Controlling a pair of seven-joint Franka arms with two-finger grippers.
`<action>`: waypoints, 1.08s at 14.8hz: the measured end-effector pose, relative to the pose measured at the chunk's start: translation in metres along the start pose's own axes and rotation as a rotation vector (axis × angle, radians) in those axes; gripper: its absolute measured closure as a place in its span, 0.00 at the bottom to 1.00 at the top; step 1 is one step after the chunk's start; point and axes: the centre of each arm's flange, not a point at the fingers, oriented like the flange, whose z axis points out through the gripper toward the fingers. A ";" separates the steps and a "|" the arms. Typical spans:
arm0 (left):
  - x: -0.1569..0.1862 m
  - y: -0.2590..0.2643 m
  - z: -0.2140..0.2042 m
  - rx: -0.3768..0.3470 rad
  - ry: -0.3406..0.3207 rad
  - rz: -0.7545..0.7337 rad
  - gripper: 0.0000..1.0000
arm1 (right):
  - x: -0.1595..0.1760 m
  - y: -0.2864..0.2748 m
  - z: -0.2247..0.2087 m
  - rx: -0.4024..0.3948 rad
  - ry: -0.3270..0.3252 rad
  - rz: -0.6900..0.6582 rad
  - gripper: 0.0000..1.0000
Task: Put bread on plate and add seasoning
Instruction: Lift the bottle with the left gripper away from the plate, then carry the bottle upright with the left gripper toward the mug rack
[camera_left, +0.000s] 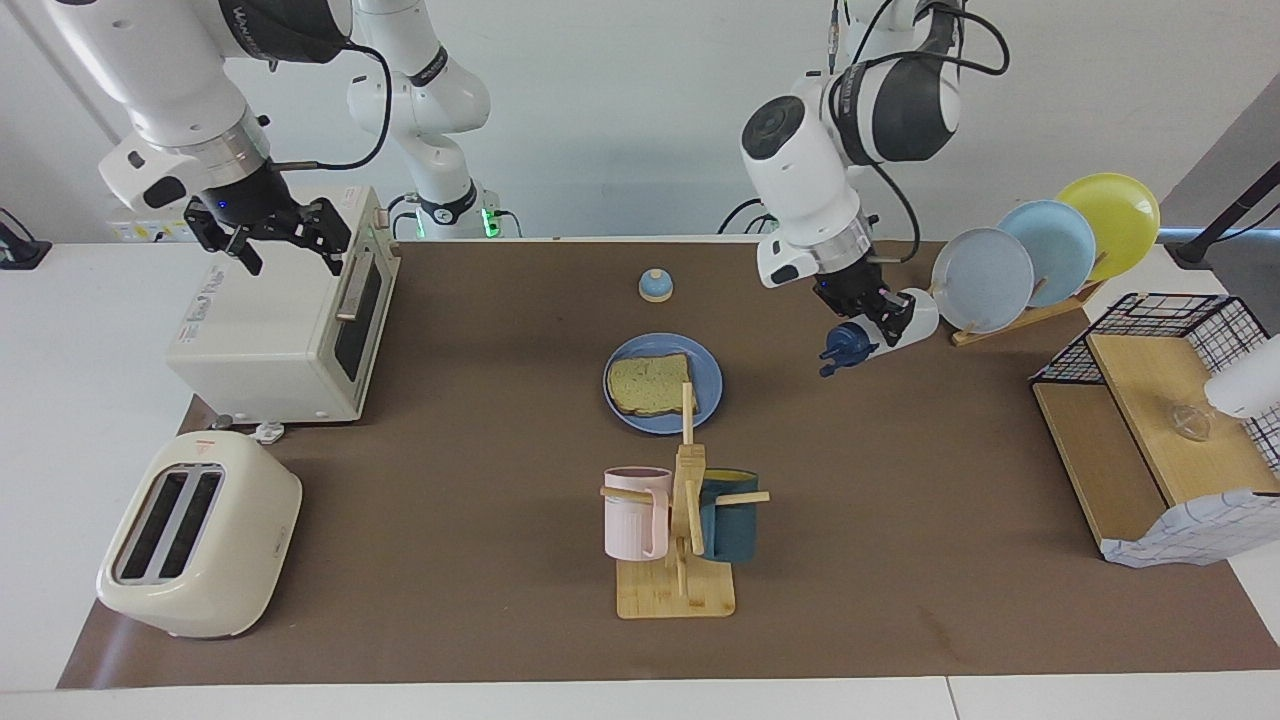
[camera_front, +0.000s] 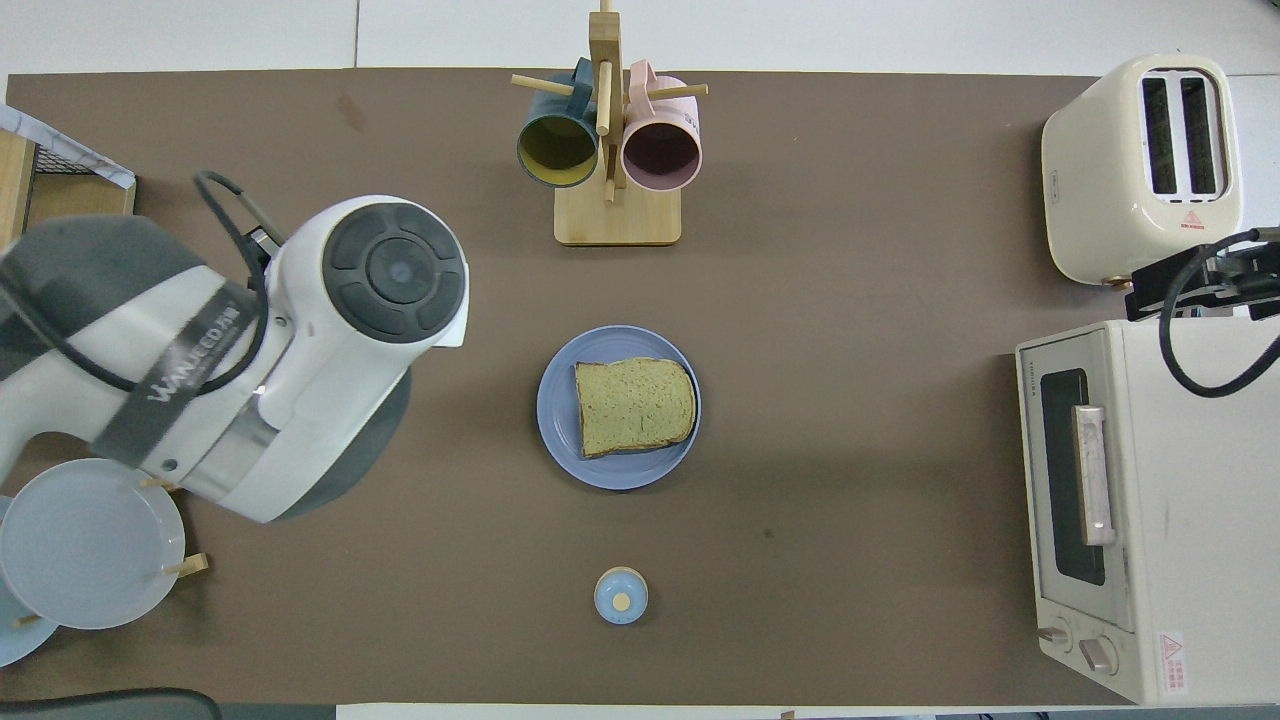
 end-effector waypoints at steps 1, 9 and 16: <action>-0.011 -0.012 -0.007 -0.029 0.031 -0.040 0.66 | 0.000 0.000 0.000 0.000 0.000 0.000 0.00; -0.059 -0.046 -0.046 -0.188 0.180 -0.299 0.66 | 0.000 0.000 0.000 0.000 0.000 0.000 0.00; -0.074 -0.090 -0.031 -0.381 0.324 -0.557 0.66 | 0.000 0.000 0.000 0.000 0.000 0.000 0.00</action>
